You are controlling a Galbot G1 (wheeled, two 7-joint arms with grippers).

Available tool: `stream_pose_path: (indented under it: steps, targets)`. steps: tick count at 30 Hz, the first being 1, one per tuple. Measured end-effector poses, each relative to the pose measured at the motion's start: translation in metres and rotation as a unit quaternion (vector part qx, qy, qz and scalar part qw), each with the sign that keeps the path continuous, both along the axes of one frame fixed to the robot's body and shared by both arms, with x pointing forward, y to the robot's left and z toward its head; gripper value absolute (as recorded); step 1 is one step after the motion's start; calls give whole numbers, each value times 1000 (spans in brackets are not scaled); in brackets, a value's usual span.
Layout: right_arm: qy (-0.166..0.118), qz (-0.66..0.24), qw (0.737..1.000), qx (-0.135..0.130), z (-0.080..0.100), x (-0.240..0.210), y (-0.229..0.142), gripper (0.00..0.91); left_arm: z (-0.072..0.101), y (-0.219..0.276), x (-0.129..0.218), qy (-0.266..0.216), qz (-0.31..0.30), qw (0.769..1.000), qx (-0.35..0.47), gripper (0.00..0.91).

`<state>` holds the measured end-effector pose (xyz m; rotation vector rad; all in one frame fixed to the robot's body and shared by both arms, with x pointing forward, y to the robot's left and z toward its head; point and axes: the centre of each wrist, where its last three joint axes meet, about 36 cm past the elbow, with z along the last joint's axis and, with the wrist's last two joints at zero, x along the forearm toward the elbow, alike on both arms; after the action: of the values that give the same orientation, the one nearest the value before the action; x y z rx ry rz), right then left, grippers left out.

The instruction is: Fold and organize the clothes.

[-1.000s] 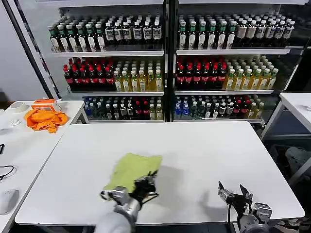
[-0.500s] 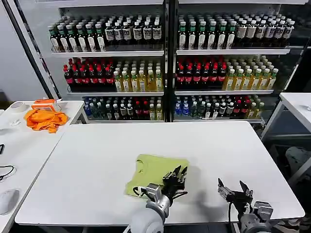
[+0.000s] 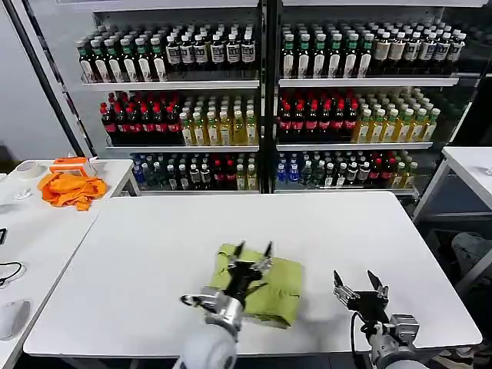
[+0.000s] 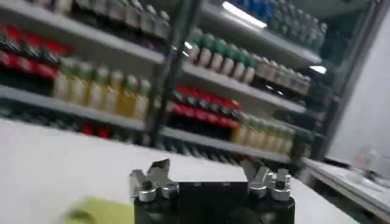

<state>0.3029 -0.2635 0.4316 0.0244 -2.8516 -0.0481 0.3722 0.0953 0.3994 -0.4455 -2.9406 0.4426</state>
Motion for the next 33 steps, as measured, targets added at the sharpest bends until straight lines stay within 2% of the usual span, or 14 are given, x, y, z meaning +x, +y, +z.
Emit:
stream_pose_path:
  steps: [6, 11, 15, 23, 24, 25, 26, 27, 28, 33]
  targets:
    - [-13, 7, 1000, 2, -7, 6, 9, 907, 6, 55, -17, -22, 55, 997, 40, 907]
    - [-7, 14, 1000, 22, -11, 15, 23, 907, 10, 89, -35, -25, 92, 993, 70, 907]
    - [16, 18, 998, 55, -15, 31, 42, 907, 11, 110, -44, -22, 112, 989, 91, 907]
    - [88, 28, 990, 105, -24, 67, 66, 907, 15, 133, -54, -24, 138, 984, 113, 907]
    - [97, 29, 989, 110, -25, 72, 67, 877, 15, 135, -55, -24, 140, 983, 115, 907]
    - [104, 30, 987, 117, -26, 76, 69, 715, 15, 137, -56, -23, 143, 983, 117, 907]
    - [110, 32, 986, 123, -27, 80, 70, 312, 16, 139, -56, -22, 146, 982, 118, 907]
    - [116, 33, 984, 130, -28, 83, 72, 131, 16, 140, -57, -22, 148, 982, 119, 907]
    - [123, 34, 982, 137, -29, 86, 74, 0, 16, 141, -58, -21, 152, 981, 119, 907]
    - [141, 44, 976, 162, -29, 99, 81, 0, 17, 143, -62, -17, 158, 980, 120, 907]
